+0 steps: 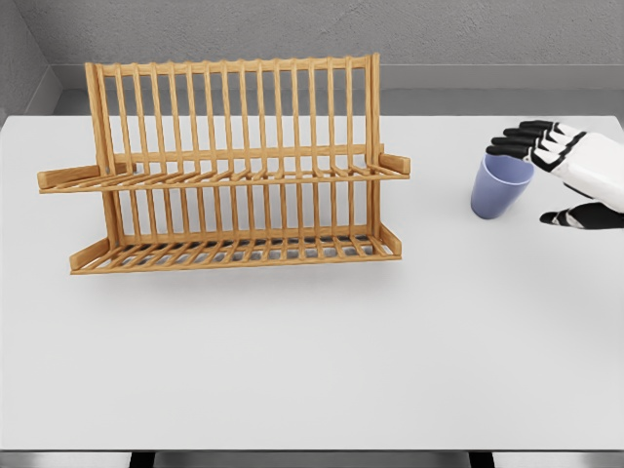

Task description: Right arm put cup on second shelf

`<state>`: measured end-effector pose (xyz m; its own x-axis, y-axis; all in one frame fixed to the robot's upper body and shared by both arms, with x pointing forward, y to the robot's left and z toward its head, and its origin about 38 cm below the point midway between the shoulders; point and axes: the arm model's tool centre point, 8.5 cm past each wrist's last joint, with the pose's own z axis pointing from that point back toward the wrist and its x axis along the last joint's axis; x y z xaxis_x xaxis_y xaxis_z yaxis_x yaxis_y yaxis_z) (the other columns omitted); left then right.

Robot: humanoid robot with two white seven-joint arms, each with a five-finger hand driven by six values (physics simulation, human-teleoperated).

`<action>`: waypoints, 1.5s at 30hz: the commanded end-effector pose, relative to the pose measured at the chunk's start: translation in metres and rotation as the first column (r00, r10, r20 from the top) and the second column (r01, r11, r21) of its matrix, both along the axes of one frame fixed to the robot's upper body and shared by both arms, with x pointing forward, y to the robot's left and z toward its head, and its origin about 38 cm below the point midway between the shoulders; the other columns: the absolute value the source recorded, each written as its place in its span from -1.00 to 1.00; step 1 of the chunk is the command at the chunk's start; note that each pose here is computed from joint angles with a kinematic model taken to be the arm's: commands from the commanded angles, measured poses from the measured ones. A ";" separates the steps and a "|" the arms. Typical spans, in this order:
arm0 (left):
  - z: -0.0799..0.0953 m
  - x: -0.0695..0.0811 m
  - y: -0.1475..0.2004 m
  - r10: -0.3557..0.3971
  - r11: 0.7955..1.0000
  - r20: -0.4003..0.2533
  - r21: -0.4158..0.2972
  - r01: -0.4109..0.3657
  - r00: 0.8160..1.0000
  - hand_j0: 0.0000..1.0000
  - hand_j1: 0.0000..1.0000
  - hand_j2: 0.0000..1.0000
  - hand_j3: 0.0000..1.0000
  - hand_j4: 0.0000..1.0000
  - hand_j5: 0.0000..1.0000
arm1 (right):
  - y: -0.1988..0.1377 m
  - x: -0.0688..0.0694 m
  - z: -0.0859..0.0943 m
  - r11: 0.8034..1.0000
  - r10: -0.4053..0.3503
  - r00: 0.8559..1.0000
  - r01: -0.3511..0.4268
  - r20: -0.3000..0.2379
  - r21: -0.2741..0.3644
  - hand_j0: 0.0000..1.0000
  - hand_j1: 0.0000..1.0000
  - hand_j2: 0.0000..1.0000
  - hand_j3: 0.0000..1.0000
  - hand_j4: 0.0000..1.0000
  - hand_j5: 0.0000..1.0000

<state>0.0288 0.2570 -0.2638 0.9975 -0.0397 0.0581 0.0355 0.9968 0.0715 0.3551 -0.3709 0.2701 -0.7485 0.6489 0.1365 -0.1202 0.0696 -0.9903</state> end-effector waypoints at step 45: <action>0.000 0.000 0.000 0.000 1.000 0.000 -0.002 0.000 1.000 1.00 1.00 1.00 1.00 1.00 1.00 | 0.008 0.129 -0.042 0.961 -0.162 0.928 0.071 -0.336 -0.267 1.00 1.00 1.00 1.00 1.00 1.00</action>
